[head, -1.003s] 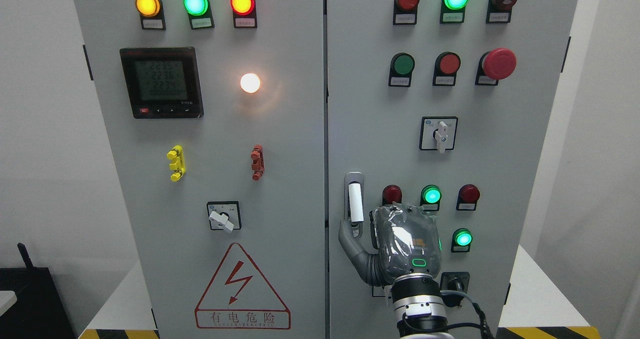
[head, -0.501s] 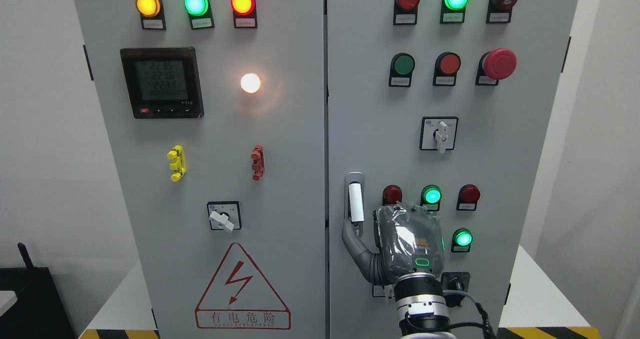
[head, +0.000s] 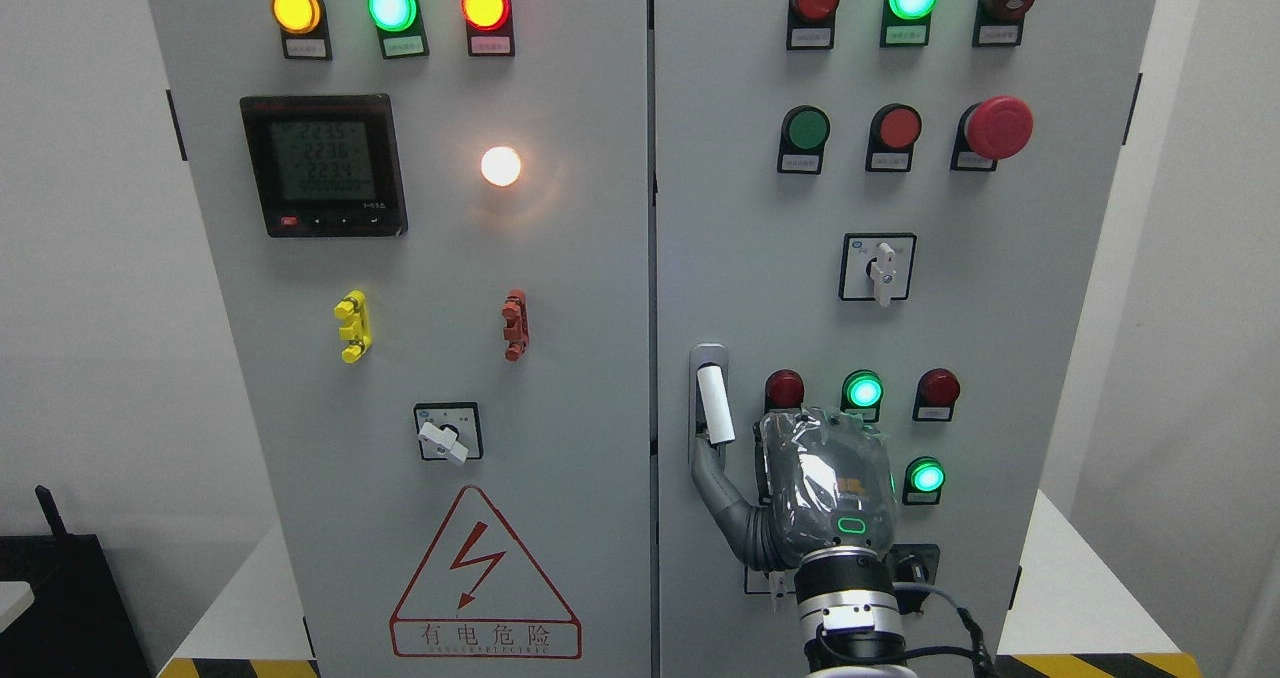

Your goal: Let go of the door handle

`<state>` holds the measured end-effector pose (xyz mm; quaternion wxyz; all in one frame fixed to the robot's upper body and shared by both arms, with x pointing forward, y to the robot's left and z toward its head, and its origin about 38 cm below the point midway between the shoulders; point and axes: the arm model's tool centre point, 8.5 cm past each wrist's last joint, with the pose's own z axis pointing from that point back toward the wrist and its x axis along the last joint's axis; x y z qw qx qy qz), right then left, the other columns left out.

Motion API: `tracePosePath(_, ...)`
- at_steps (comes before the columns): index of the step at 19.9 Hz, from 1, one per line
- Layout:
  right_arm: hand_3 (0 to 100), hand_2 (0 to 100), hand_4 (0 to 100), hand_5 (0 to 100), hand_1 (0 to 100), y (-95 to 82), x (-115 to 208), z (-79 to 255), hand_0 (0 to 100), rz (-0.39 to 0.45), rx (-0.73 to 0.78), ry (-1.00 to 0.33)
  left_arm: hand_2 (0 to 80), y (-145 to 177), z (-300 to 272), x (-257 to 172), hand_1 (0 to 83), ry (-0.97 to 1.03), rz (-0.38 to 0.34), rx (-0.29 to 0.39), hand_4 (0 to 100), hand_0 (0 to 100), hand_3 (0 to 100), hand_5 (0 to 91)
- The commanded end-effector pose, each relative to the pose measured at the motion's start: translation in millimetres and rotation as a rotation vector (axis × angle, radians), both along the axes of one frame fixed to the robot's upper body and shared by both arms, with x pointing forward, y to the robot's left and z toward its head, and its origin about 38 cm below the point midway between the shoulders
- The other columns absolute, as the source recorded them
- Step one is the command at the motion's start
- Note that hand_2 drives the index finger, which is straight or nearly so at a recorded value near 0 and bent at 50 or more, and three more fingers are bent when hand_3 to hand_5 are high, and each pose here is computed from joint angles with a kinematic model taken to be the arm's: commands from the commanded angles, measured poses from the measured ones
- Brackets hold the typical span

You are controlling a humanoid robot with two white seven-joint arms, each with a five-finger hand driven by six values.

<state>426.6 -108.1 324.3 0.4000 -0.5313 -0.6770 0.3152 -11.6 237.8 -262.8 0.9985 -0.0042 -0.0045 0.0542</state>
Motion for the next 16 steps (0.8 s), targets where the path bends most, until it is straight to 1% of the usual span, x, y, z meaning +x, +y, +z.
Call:
tracePosePath(1,100,100,99,98,14,-5.5,-0.4,2.1,48,-0.013,0.010,-0.007,0.0,-0.2,-0.1,15.8,38.9,-0.024,0.015,0.000,0,12,0,0.0)
tracePosePath(16,100,100,99,98,15,-18.0,-4.5,3.7,49,-0.035,0.027,-0.020,0.0,-0.2,-0.1,16.8,38.9,-0.026,0.015,0.000,0,12,0,0.0)
